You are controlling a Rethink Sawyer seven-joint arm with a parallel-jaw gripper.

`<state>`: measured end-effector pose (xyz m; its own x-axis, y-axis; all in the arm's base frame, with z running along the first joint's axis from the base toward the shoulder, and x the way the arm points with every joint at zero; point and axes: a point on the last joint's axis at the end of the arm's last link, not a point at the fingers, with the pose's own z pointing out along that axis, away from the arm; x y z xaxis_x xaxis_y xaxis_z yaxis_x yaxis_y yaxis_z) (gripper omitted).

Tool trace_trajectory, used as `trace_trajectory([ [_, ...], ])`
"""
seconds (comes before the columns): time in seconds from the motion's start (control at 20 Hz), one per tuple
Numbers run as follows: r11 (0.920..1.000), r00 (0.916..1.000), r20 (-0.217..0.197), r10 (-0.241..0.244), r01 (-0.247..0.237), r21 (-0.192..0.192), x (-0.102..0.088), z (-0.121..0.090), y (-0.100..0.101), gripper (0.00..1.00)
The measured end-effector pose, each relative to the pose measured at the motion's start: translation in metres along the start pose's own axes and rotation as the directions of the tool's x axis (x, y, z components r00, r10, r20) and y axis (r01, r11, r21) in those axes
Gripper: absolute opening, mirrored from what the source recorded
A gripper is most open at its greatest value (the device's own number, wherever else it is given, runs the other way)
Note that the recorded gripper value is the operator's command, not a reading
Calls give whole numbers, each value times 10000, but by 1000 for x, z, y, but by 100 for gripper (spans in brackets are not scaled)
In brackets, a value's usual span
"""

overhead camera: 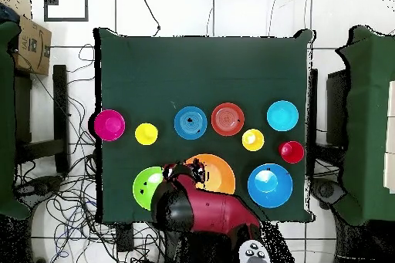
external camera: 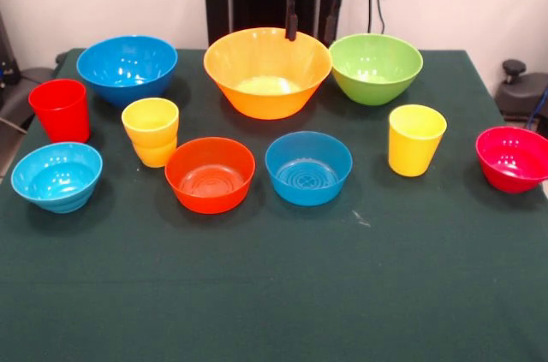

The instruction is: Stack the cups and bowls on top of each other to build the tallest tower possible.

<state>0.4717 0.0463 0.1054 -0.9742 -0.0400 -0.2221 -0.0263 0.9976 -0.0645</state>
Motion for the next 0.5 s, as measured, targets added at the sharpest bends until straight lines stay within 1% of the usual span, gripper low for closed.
trace_trajectory([
  [0.2, 9997, 9995, -223, -237, 237, -26, -12, -6, 7, 100],
  [0.3, 9996, 9992, -280, -287, 287, -24, -19, -6, 7, 100],
  [0.5, 9996, 9995, -151, -282, 282, 29, -36, 0, 3, 100],
])
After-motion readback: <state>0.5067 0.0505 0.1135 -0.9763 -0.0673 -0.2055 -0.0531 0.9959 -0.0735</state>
